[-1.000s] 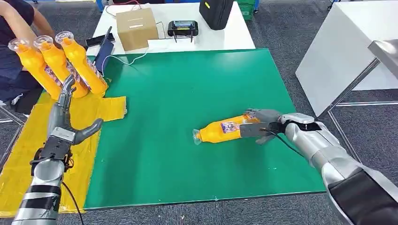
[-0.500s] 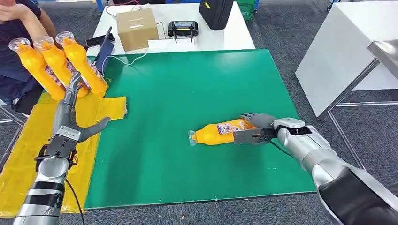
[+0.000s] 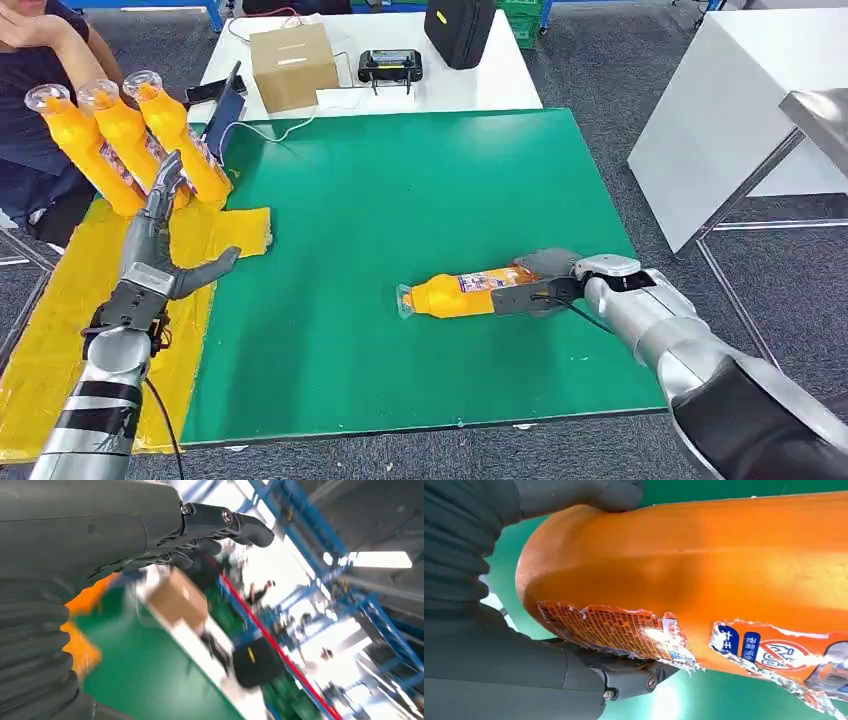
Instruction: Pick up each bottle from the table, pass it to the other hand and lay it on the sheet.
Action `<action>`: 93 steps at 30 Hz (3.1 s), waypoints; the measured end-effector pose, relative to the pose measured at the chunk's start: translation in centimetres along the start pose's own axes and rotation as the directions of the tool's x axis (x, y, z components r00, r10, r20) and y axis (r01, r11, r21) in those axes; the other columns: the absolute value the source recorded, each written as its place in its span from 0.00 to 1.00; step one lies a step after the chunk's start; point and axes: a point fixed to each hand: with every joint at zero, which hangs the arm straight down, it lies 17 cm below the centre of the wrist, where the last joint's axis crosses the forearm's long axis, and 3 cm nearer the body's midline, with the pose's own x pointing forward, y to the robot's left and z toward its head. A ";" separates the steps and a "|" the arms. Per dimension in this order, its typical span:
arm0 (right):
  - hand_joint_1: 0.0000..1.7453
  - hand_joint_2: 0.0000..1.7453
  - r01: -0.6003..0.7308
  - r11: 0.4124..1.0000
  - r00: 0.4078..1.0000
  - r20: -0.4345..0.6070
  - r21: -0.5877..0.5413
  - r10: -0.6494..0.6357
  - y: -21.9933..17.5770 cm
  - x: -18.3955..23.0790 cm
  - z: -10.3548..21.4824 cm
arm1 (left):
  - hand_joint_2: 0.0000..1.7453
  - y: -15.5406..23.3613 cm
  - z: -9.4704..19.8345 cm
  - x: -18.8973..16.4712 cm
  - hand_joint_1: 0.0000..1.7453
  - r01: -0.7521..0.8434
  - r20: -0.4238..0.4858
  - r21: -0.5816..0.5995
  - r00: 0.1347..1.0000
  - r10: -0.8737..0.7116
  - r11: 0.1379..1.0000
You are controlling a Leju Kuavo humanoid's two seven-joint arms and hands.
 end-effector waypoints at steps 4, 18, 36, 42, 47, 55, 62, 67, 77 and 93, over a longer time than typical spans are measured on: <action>1.00 1.00 -0.002 1.000 1.000 -0.006 -0.006 0.002 0.0 0.0 -0.1 | 1.00 -0.4 0.1 0.0 0.00 -0.060 -0.009 -0.014 0.998 0.060 0.998; 1.00 1.00 0.677 0.477 0.735 0.557 -0.561 -0.388 -11.8 16.0 3.6 | 0.00 -5.1 5.8 2.0 0.00 -0.455 -0.165 -0.104 0.885 0.436 0.884; 1.00 1.00 0.845 0.344 0.518 0.785 -0.409 -0.340 -18.7 27.7 8.4 | 1.00 -6.9 2.9 6.9 0.00 -0.333 -0.039 -0.065 0.943 0.331 0.941; 1.00 1.00 0.846 0.431 0.477 0.808 -0.315 -0.345 -17.8 32.5 8.2 | 1.00 -7.2 2.9 7.6 0.00 -0.314 -0.022 -0.065 0.950 0.313 0.947; 1.00 1.00 0.841 0.461 0.462 0.821 -0.284 -0.336 -17.5 35.0 8.4 | 1.00 -7.5 3.2 7.8 0.00 -0.314 -0.024 -0.065 0.949 0.313 0.947; 1.00 1.00 0.838 0.471 0.458 0.824 -0.275 -0.333 -17.3 35.8 8.5 | 1.00 -7.5 3.3 7.8 0.00 -0.315 -0.025 -0.064 0.949 0.314 0.947; 1.00 1.00 0.835 0.477 0.459 0.825 -0.273 -0.330 -17.2 36.1 8.5 | 1.00 -7.5 3.3 7.8 0.00 -0.315 -0.025 -0.064 0.949 0.314 0.947; 1.00 1.00 0.835 0.478 0.459 0.825 -0.273 -0.331 -17.2 36.1 8.5 | 1.00 -7.5 3.3 7.8 0.00 -0.315 -0.025 -0.064 0.949 0.314 0.947; 1.00 1.00 0.784 0.581 0.458 0.834 -0.216 -0.308 -15.4 39.0 8.4 | 1.00 -8.1 3.8 7.9 0.00 -0.470 -0.068 -0.092 0.883 0.465 0.878; 1.00 1.00 0.688 0.717 0.444 0.846 -0.111 -0.296 -9.3 47.2 8.4 | 1.00 -6.1 6.8 6.7 0.00 -0.720 -0.077 -0.022 0.693 0.716 0.694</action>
